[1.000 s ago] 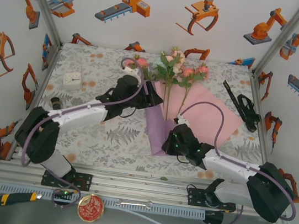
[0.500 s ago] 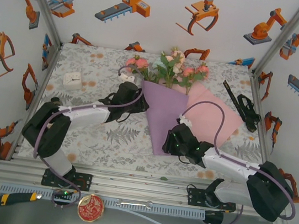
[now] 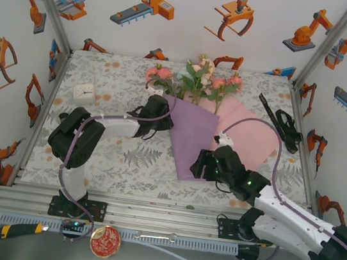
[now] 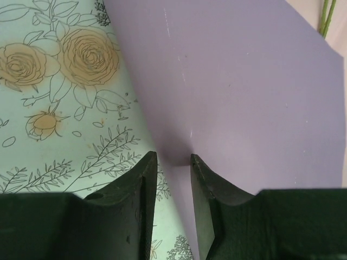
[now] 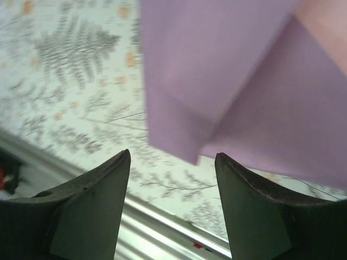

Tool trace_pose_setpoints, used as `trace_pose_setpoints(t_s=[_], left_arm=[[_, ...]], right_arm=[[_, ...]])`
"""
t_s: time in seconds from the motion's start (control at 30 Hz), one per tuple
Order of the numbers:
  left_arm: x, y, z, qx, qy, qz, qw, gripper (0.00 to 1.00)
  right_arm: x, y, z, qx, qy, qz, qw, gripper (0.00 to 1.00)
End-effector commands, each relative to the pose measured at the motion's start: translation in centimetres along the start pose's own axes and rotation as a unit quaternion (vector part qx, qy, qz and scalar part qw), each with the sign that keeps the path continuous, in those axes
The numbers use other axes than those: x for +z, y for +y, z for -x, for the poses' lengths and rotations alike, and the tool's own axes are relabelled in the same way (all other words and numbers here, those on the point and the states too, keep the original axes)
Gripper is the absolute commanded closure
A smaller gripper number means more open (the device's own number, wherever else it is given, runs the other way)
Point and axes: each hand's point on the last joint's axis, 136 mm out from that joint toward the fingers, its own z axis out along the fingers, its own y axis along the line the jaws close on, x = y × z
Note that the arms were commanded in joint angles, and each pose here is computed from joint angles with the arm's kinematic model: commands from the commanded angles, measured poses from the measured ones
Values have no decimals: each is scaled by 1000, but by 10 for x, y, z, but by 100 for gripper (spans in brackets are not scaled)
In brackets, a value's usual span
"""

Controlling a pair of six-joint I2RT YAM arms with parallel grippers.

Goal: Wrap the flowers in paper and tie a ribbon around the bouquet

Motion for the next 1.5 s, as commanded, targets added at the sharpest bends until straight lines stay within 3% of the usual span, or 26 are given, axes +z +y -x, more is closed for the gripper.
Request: trace_pose_setpoints(t_s=[0.0, 0.13, 0.3, 0.43, 0.57, 0.8, 1.0, 1.1, 1.17, 1.33, 1.47], left_arm=[[5, -12, 15, 2, -17, -17, 1000, 66], [12, -13, 16, -4, -18, -20, 1000, 66], [18, -8, 23, -9, -28, -11, 1000, 66], [27, 6, 38, -7, -42, 1, 999, 66], [45, 20, 60, 6, -57, 10, 998, 66], [75, 37, 99, 23, -71, 6, 997, 68], [38, 25, 139, 28, -100, -15, 994, 68], [6, 20, 129, -5, -92, -36, 995, 69], [-10, 20, 110, -42, -72, -44, 996, 72], [-23, 16, 49, -62, -18, -33, 997, 93], [-19, 1, 21, -63, 8, -62, 996, 100]], right_arm=[[0, 59, 15, -40, -4, 102, 994, 41], [36, 79, 12, -48, 23, 120, 991, 42], [82, 31, 10, -41, 25, 0, 999, 43], [98, 0, -13, -28, 57, -24, 998, 49], [100, -11, -35, -15, 86, -25, 996, 57], [88, -11, -41, -1, 93, -17, 996, 57], [63, 10, 1, -10, 42, 1, 999, 47], [57, 28, 22, -17, 14, 25, 999, 48], [60, 39, 34, -18, 1, 40, 999, 54], [84, 49, 43, 0, -3, 47, 999, 72], [101, 42, 33, -1, 17, 35, 999, 77]])
